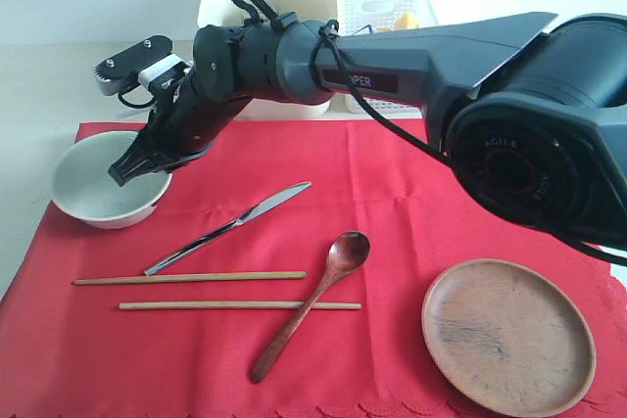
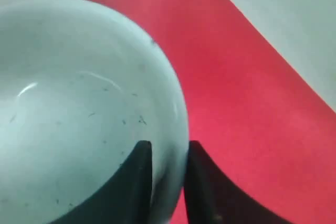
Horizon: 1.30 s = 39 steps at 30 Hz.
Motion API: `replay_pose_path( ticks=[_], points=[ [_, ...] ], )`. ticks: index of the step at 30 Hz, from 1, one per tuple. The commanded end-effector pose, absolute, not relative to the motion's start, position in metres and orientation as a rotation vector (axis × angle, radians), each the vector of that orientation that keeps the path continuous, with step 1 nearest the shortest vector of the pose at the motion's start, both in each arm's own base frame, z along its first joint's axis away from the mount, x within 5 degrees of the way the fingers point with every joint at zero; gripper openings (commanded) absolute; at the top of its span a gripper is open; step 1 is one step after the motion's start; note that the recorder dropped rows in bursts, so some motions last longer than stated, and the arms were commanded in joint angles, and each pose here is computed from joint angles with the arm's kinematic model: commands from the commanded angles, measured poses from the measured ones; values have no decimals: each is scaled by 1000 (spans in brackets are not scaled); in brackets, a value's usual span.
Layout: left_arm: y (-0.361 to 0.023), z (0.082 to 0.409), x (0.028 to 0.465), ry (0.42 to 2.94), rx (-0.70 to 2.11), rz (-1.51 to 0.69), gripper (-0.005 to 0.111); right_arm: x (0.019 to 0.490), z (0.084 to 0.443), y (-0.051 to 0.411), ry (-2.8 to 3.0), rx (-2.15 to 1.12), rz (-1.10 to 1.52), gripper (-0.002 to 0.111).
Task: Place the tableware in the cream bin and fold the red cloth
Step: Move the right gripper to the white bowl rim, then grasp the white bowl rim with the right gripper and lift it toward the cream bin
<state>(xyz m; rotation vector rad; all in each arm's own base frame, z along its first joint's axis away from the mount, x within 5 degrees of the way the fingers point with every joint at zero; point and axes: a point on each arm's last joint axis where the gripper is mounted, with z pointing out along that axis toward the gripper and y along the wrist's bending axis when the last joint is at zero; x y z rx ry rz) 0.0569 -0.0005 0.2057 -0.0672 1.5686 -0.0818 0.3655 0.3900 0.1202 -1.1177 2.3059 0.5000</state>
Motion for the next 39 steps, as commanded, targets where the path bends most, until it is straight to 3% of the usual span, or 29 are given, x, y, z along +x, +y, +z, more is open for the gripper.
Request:
replay_pose_path(
  ticks=[1,3,15,31,39],
  points=[
    [-1,206,56,1563,-70,-86,2,366,121,392,2298,-1108,509,6],
    [-1,206,56,1563,-70,-86,2,366,121,392,2301,-1101,515,0],
    [-1,206,56,1563,-70,-86,2,364,125,392,2323,-1096,533,0],
    [-1,206,56,1563,-70,-86,2,354,211,382,2238,-1078,582,0],
    [-1,206,56,1563,-70,-86,2,370,249,350,2223,-1009,568,0]
  ],
)
